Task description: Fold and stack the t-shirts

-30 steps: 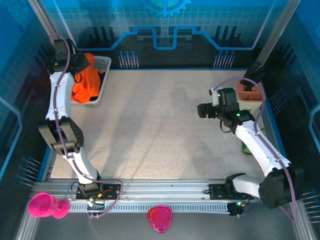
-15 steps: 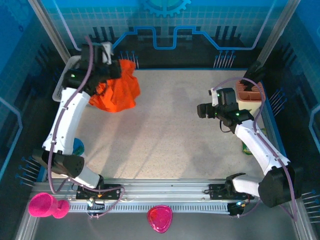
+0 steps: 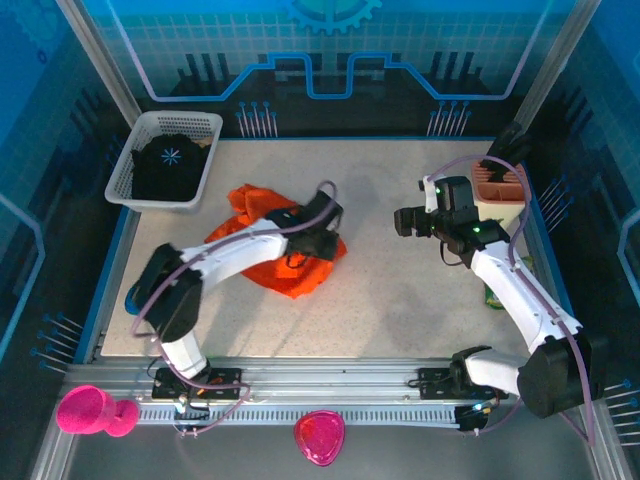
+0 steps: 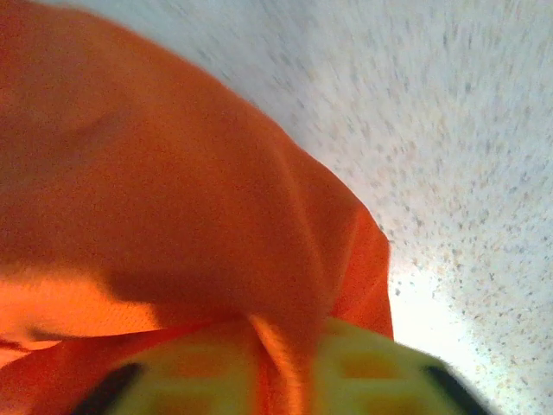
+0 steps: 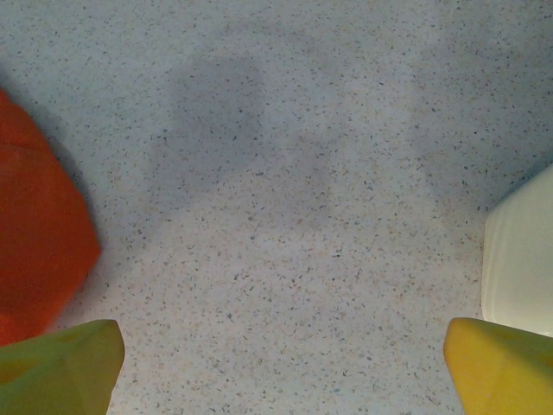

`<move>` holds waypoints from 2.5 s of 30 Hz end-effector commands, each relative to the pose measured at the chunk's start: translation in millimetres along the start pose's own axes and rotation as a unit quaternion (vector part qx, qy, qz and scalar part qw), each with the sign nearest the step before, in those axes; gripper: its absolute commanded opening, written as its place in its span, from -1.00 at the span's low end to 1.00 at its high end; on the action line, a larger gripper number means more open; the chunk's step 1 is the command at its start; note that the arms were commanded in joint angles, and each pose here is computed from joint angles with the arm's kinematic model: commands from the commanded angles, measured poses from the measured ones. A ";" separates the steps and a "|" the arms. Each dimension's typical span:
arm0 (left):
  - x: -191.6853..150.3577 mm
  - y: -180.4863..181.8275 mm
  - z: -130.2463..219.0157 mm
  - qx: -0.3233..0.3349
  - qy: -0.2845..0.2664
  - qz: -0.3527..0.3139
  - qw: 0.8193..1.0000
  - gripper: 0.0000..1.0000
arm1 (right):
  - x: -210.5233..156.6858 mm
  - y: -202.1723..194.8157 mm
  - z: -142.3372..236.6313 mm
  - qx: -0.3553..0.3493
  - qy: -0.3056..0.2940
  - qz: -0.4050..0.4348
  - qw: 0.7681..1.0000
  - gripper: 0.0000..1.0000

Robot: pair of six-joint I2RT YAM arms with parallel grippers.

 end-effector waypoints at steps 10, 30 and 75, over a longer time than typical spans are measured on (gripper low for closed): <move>11.8 -19.6 53.7 0.038 -0.100 0.003 0.994 0.99 | -3.0 26.0 -3.8 0.037 0.034 0.023 0.998 1.00; -82.8 158.8 40.7 0.072 -0.041 0.392 0.916 0.64 | -42.7 256.3 -77.0 0.177 0.111 0.324 0.923 0.86; -88.6 225.6 57.8 0.306 -0.016 0.289 0.907 -1.00 | -97.7 39.3 -101.7 0.032 0.191 -0.234 0.953 -0.83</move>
Point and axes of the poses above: each hand's point on the last joint's axis, 136 mm out from that joint toward the fingers, its own z axis back along the fingers, its own y axis along the line the jaws close on, x = y × z, the point moved 3 cm from there along z, back along the fingers, and after that the axes turned 4 degrees about z, right-handed, at the moved point
